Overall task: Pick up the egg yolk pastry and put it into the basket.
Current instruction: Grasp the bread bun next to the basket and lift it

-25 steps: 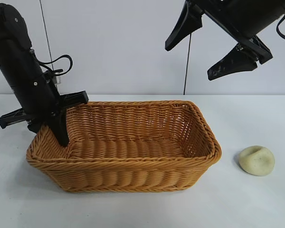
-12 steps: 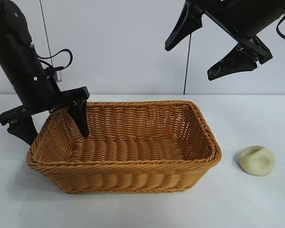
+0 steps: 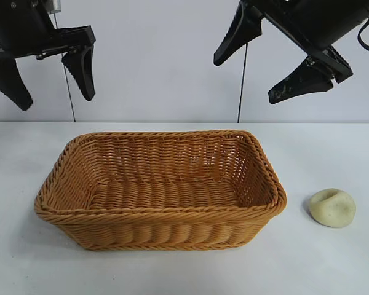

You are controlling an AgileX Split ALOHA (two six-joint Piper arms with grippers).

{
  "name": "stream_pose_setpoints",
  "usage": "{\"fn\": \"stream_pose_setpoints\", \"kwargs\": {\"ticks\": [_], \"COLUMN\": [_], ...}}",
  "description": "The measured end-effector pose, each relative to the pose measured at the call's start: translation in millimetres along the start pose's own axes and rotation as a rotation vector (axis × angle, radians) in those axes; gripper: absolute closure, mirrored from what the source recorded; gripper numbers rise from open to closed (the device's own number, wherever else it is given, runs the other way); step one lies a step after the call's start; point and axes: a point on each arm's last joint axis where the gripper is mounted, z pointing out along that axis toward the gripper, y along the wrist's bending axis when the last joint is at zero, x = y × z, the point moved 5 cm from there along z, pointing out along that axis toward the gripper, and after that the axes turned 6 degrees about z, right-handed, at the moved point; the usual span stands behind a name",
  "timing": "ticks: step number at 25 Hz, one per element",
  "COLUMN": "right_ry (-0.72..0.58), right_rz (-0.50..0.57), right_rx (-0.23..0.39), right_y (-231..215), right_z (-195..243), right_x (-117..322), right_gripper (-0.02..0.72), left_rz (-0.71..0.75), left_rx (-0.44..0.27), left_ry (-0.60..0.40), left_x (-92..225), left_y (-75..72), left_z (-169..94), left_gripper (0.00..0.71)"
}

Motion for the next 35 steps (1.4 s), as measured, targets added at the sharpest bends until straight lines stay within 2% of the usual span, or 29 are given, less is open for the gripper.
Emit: {"fn": "stream_pose_setpoints", "kwargs": {"ticks": [5, 6, 9, 12, 17, 21, 26, 31, 35], "right_ry": [0.0, 0.0, 0.0, 0.0, 0.0, 0.0, 0.001, 0.001, 0.001], "right_rz": [0.0, 0.0, 0.0, 0.0, 0.0, 0.0, 0.0, 0.0, 0.0], "right_rx": [0.0, 0.0, 0.0, 0.0, 0.0, 0.0, 0.0, 0.0, 0.0], "right_y": [0, 0, 0, 0, 0, 0, 0, 0, 0], "right_z": [0, 0, 0, 0, 0, 0, 0, 0, 0], "right_x": [0, 0, 0, 0, 0, 0, 0, 0, 0], "right_gripper": [0.008, 0.008, 0.008, 0.008, 0.008, 0.008, 0.008, 0.008, 0.008], "left_rz": [-0.074, -0.083, -0.075, -0.064, -0.052, -0.052, -0.012, -0.006, -0.002], "left_rx": [-0.039, -0.044, -0.054, -0.069, -0.059, -0.038, -0.036, -0.03, -0.032], "left_ry": [0.015, 0.025, 0.062, 0.105, 0.116, 0.114, 0.08, 0.004, -0.055], "left_x": [3, 4, 10, 16, 21, 43, 88, 150, 203], "left_y": [47.7, 54.1, 59.9, 61.8, 60.1, 54.0, 45.7, 36.1, 30.8], "left_z": [-2, -3, -4, -4, -6, -24, -64, -104, -121], "left_gripper": [0.015, 0.015, 0.015, 0.015, 0.015, 0.015, 0.015, 0.015, 0.015]}}
